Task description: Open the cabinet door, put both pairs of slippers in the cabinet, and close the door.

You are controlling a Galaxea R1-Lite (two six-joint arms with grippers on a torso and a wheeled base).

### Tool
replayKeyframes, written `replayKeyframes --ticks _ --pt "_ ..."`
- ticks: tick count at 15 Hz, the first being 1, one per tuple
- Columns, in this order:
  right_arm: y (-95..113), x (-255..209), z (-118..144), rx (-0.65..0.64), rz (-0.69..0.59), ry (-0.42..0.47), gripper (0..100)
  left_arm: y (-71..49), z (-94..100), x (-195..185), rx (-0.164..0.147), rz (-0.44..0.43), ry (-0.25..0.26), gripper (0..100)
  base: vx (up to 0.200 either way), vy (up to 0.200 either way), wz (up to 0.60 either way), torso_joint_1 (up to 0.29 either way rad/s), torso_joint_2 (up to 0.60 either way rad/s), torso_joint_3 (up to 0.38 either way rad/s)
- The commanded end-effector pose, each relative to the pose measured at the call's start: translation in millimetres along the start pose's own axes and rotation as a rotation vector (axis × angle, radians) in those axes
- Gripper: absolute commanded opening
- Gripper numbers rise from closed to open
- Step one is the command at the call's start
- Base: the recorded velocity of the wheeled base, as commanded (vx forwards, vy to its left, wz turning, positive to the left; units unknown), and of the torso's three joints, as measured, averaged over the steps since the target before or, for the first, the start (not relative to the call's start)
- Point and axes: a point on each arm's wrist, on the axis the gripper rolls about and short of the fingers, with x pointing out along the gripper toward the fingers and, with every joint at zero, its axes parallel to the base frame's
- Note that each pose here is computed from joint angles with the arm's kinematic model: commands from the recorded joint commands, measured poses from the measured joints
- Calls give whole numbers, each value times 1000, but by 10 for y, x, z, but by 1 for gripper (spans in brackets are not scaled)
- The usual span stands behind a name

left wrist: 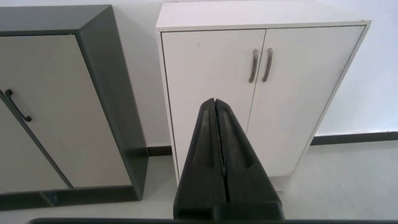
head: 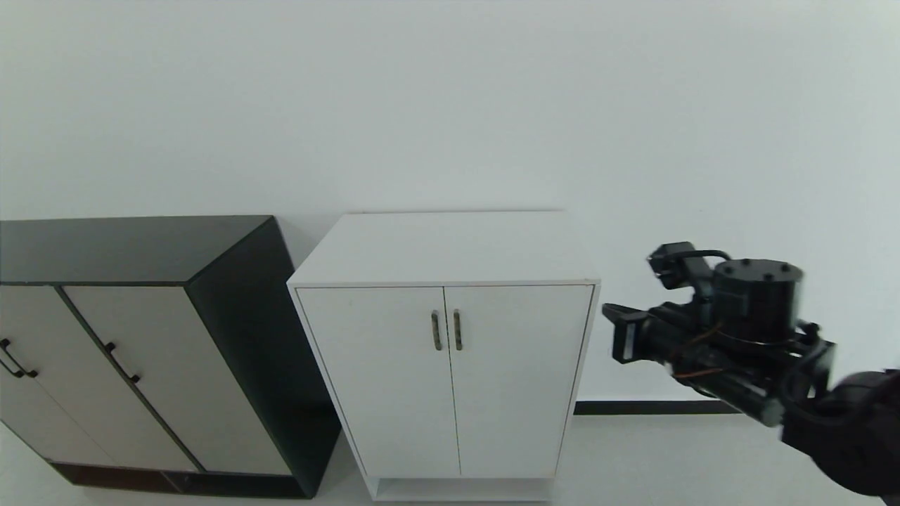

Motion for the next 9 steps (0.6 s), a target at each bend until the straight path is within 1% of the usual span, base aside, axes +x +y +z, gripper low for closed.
replayKeyframes --ticks 1,3,5,6,7,8,9 --pt "-308 -1083 -30 2 -143 -71 0 0 1 1 0 1 0 0 0 0 0 0 0 0" --pt "-436 -1526 -173 -7 -232 -48 0 0 1 1 0 1 0 0 0 0 0 0 0 0" --pt "-564 -1977 -461 -13 -314 23 0 0 1 1 0 1 0 0 0 0 0 0 0 0" --pt "-602 -2175 -576 -6 -335 39 0 0 1 1 0 1 0 0 0 0 0 0 0 0" --pt "-616 -2334 -655 -5 -339 39 0 0 1 1 0 1 0 0 0 0 0 0 0 0" --pt "-623 -2454 -697 -1 -337 19 0 0 -1 1 0 1 2 0 0 0 0 0 0 0" --pt "-640 -2620 -822 0 -344 16 0 0 1 1 0 1 0 0 0 0 0 0 0 0"
